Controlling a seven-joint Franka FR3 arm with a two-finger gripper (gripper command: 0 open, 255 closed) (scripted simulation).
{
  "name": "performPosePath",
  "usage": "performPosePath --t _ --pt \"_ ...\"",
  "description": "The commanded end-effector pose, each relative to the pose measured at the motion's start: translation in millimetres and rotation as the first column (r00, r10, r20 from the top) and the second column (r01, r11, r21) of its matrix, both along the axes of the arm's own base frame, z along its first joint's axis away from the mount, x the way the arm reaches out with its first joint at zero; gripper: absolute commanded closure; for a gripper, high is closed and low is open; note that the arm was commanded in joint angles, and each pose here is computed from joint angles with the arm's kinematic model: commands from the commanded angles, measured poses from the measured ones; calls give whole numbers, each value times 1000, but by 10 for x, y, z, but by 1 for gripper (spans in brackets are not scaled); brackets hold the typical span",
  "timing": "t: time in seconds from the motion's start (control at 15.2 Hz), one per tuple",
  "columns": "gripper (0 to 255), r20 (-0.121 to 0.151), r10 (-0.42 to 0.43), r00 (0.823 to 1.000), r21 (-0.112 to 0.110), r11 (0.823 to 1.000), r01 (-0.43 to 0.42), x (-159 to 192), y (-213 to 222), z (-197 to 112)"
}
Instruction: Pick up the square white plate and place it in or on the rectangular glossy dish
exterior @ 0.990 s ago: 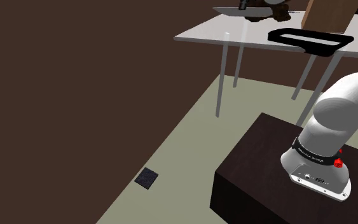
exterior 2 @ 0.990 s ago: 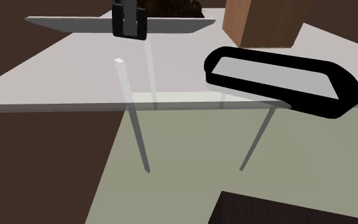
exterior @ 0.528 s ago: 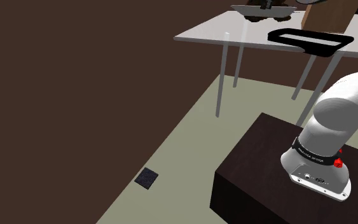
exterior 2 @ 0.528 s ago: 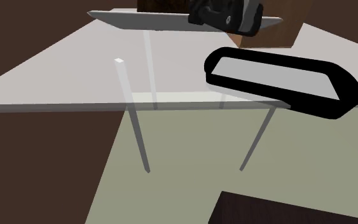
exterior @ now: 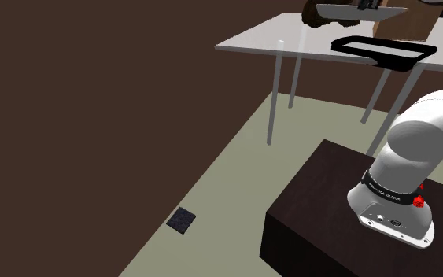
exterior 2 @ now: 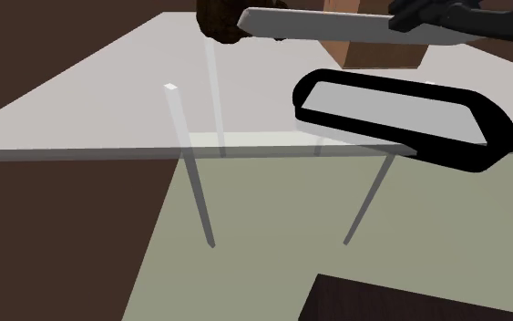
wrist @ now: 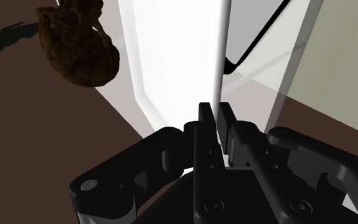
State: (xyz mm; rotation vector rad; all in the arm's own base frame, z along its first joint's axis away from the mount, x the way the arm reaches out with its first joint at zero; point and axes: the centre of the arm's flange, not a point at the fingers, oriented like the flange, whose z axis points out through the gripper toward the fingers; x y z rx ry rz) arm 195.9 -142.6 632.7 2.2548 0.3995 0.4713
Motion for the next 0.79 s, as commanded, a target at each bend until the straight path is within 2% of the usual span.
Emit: performPosePath --t 0.0,0.26,0.33,0.73 --pt "255 -1 1 1000 0 1000 -1 -280 -13 25" --pt "255 -1 1 1000 0 1000 -1 -803 -79 51" --pt "255 -1 1 1000 0 1000 -1 -1032 -107 63" --pt "255 -1 1 1000 0 1000 -1 -1032 -107 -254"
